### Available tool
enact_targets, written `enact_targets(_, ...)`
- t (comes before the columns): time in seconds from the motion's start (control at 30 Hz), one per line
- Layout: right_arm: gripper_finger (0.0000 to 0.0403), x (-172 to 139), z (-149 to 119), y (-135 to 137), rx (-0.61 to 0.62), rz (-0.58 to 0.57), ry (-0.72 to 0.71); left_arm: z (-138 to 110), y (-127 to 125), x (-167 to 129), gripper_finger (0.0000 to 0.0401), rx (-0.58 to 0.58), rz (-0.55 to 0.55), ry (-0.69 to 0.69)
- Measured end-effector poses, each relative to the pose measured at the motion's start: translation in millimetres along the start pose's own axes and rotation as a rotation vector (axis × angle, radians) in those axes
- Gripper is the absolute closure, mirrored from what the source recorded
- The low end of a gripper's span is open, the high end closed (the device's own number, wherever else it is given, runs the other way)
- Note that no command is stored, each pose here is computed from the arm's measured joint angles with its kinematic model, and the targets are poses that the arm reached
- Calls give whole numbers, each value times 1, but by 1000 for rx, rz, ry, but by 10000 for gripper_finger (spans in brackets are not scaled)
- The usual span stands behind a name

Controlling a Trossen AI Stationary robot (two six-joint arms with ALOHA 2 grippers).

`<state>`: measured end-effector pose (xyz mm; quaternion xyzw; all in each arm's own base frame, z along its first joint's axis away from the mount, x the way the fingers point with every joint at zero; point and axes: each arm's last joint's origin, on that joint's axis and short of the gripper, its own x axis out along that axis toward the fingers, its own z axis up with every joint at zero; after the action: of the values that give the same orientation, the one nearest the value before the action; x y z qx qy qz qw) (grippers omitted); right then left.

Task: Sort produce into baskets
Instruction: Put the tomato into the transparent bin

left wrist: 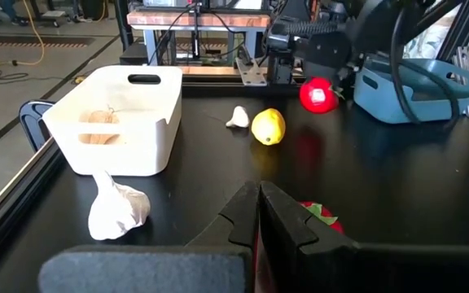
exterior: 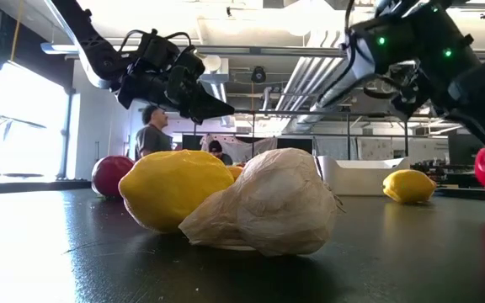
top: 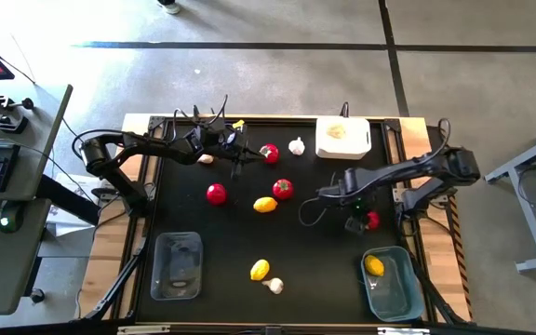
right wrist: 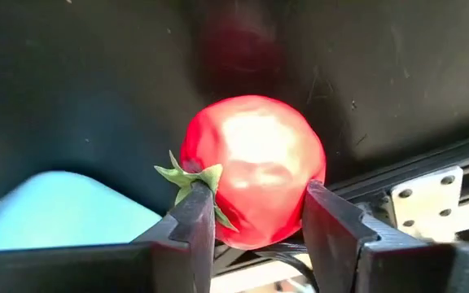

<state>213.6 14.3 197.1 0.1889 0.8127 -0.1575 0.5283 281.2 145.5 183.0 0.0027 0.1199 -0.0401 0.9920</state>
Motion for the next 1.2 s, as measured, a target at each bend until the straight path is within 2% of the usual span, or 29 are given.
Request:
enact_targets(0.1,269,-5,-1,0,34,37,-65,0,0,0,401,-2,0,0)
enact_targets(0.27,270,-13,6,7,62,126,-256,0,0,0,401,-2,0,0)
enact_targets(0.47,270,-23,19,21,70,166,-520,0,0,0,401,-2,0,0)
enact_targets(0.7,270,-42,38,35,79,183,-896,0,0,0,401,-1,-9,-1)
enact_targets(0.83,270,-54,45,37,85,102,-1102,1,-1,-1,401,-18,-15,1)
enact_targets(1.0,270,-67,52,36,101,-105,-1309,6,-3,-3,399,-44,-17,-18)
enact_targets(1.13,270,-75,58,33,86,-258,-1403,8,-12,3,372,-28,-53,-23)
enact_targets(1.2,271,-80,60,31,59,-296,-1434,10,-19,7,348,-18,-68,-27)
